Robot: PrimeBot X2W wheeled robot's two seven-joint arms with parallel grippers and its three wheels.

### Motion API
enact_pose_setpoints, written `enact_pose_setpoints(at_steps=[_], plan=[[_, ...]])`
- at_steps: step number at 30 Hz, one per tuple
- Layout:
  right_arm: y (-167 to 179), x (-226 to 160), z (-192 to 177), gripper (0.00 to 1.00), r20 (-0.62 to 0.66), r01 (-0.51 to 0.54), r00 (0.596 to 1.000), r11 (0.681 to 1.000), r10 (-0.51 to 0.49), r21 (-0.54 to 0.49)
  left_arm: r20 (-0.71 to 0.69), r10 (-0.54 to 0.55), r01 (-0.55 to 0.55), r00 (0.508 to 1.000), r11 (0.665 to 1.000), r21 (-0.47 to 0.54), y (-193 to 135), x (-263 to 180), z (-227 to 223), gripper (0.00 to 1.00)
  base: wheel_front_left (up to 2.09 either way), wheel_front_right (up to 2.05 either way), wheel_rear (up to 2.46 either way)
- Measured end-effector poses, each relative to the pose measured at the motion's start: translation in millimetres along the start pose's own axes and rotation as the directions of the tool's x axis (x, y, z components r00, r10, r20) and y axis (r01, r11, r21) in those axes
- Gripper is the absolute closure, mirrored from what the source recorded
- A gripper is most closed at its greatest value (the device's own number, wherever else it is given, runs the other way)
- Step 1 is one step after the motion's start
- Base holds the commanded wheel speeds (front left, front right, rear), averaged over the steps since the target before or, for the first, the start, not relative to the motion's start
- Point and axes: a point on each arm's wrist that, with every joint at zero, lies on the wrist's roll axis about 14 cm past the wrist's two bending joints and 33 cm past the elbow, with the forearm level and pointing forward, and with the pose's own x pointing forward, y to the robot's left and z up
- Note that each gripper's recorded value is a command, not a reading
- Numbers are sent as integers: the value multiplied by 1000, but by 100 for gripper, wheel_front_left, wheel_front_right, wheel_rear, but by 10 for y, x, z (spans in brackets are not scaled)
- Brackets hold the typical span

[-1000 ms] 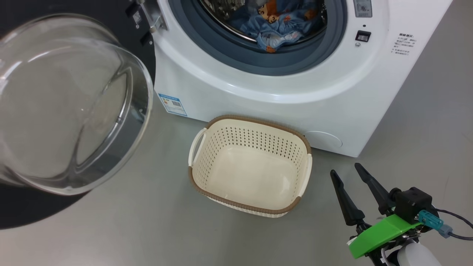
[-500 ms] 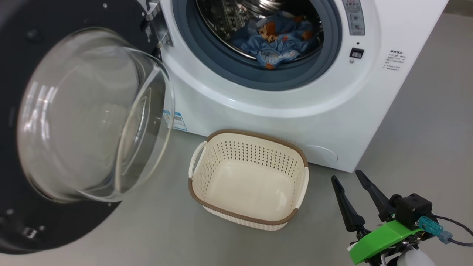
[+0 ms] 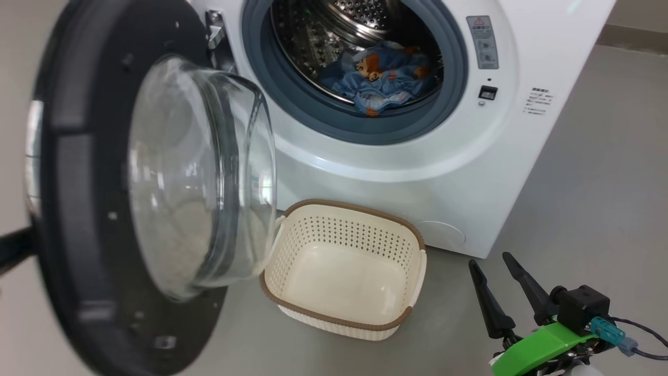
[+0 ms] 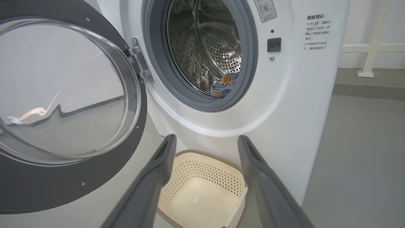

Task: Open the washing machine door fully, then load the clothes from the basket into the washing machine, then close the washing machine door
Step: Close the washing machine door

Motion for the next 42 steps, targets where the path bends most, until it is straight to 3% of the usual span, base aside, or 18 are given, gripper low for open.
enact_pose_setpoints(at_steps=[14, 26, 42], plan=[[-274, -269, 162, 0, 49, 115, 992, 993, -115, 7, -220, -276, 291, 936, 956, 37, -777, 734, -562, 100, 0, 0, 0], [-713, -649, 230, 0, 78, 284, 955, 958, -285, 32, -295, -354, 380, 887, 924, 33, -1113, 1466, -645, 100, 0, 0, 0], [-1188, -1153, 245, 0, 87, 480, 871, 875, -484, 57, -342, -385, 415, 857, 910, 13, -1322, 2359, -807, 100, 0, 0, 0]])
